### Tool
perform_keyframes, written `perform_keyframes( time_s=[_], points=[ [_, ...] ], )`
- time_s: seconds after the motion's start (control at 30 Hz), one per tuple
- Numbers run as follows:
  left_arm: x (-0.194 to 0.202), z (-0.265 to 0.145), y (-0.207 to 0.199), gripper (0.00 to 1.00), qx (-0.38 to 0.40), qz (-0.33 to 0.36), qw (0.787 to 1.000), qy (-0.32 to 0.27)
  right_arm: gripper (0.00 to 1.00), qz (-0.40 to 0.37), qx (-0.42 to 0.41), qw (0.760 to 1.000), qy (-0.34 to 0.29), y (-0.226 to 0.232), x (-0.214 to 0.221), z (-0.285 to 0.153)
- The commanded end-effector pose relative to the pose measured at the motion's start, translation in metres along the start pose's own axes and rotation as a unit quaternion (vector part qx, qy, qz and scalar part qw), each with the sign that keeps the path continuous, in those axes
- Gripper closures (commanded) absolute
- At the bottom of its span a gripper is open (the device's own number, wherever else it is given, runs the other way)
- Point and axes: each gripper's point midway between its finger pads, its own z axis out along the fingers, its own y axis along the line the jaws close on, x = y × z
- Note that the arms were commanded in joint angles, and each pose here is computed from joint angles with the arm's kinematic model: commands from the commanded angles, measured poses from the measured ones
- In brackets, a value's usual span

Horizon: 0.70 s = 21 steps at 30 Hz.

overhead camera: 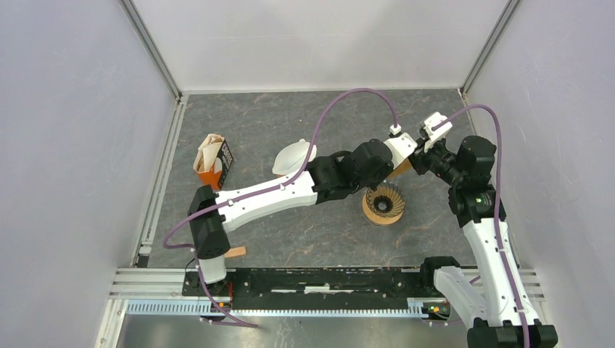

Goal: Place the coffee filter in the dripper
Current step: Place the coffee filter in the coffee dripper.

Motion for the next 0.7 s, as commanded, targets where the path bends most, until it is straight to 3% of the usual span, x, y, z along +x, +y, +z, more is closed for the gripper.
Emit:
perform_keyframes(
  time_s=[0.0, 0.27, 0.4, 0.67],
  points=[
    [-0.024, -0.018, 0.004, 0.98, 0.003, 0.006, 0.999, -0.039, 0.88, -0.029, -0.008, 0.999, -0.031, 0.002, -0.019, -0.004],
    [-0.023, -0.021, 0.005, 0.98, 0.004, 0.005, 0.999, -0.041, 1.00, -0.034, -0.015, 0.999, -0.023, 0.006, -0.011, -0.005],
    [-0.023, -0.023, 0.004, 0.98, 0.008, 0.003, 0.999, -0.044, 1.00, -0.030, -0.013, 0.999, -0.019, 0.007, -0.009, -0.006],
    [-0.021, -0.027, 0.006, 0.97, 0.008, 0.004, 0.999, -0.047, 0.67, -0.033, 0.006, 0.999, -0.009, 0.001, -0.011, -0.011]
  ],
)
